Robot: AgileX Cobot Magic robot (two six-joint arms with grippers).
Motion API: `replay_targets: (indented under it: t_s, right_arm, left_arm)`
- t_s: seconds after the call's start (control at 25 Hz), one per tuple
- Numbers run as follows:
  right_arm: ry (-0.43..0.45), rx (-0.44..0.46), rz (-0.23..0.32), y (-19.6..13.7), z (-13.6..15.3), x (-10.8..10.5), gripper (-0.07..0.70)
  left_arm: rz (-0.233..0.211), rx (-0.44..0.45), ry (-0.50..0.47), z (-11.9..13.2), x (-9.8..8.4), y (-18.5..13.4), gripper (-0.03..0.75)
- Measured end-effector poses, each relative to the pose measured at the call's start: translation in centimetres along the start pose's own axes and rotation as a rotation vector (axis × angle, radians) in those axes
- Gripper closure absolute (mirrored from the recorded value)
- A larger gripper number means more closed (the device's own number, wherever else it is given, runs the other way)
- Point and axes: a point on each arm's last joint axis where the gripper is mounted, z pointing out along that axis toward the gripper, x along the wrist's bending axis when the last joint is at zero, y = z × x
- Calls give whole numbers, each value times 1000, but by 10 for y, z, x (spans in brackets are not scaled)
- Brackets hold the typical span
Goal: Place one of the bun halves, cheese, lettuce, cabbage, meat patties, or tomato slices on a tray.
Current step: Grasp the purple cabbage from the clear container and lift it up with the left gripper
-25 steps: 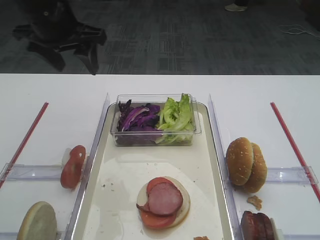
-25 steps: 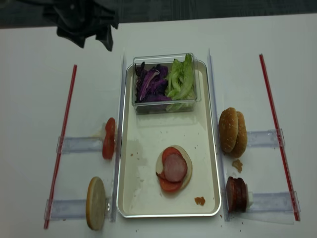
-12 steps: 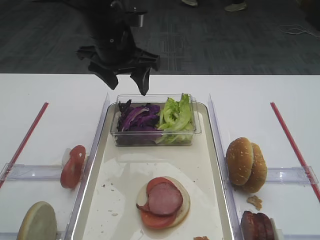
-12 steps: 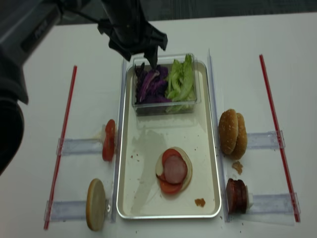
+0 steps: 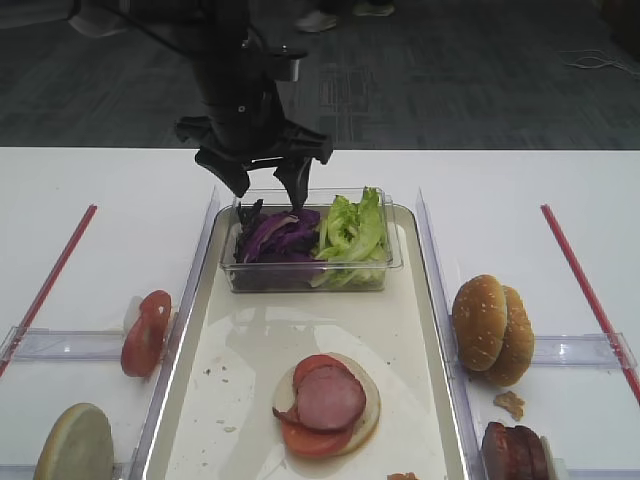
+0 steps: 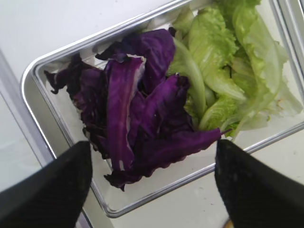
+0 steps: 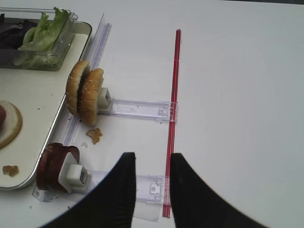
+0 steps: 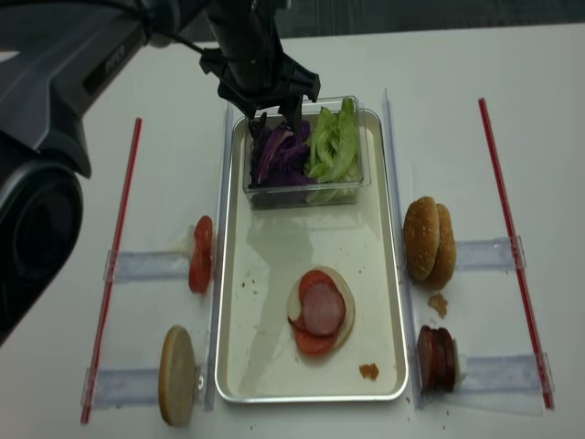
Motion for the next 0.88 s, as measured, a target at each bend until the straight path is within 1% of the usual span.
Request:
replay_targets:
  t_s: [0.24,0.44,0.68,0.88]
  right_arm:
    - [0,0,0,0,0,0,416]
    - [-1,0,-1,0,0,0,415]
    - [-1,0,-1,0,0,0,415]
    - [-1,0,-1,0,0,0,416]
  left_arm:
    - [55,38,3,23,2,0,212]
    - [60,34,3,38,3,2,212]
    - [58,84,6,66,5,0,212]
    - [56,101,6,78,6,-1,212]
